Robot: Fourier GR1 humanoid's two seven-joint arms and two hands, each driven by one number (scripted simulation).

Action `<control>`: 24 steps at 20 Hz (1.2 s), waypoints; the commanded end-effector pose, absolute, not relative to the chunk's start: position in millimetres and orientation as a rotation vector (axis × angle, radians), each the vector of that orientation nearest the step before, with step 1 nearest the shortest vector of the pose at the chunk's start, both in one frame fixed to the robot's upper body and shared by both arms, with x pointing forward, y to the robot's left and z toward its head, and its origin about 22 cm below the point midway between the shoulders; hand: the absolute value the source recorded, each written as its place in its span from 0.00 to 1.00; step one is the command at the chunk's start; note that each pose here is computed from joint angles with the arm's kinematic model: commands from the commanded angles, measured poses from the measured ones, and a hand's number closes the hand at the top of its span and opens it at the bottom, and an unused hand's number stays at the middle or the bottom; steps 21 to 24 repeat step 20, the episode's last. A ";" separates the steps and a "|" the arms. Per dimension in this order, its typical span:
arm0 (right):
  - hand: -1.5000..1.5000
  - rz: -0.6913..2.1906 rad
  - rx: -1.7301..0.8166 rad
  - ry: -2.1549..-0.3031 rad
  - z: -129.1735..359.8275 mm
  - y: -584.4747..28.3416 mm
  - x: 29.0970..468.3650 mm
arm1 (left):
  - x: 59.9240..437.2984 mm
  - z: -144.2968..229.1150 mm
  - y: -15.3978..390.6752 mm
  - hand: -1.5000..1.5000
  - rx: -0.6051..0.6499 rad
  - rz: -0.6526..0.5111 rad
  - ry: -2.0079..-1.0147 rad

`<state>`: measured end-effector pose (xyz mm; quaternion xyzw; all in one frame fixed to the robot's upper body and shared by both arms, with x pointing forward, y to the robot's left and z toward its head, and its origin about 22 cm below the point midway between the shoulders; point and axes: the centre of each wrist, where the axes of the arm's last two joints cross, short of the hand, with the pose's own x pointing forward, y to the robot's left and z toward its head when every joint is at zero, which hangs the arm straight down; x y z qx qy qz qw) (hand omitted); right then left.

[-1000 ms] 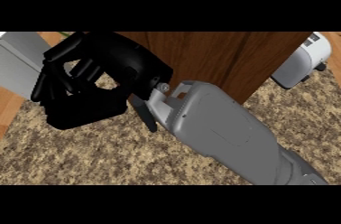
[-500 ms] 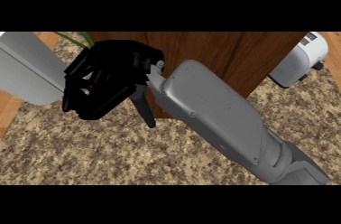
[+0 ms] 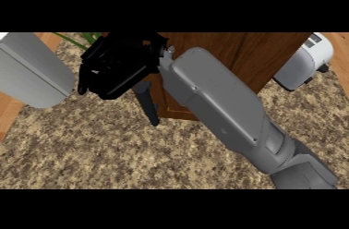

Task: Pick up the wine, place it into the cabinet and close the cabinet

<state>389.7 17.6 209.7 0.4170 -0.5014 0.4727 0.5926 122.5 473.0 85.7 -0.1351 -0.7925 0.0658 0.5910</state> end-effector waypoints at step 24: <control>1.00 0.738 0.767 -1.437 207.6 -72.4 443.9 | 132.5 88.2 466.2 0.00 -0.379 0.105 -1.860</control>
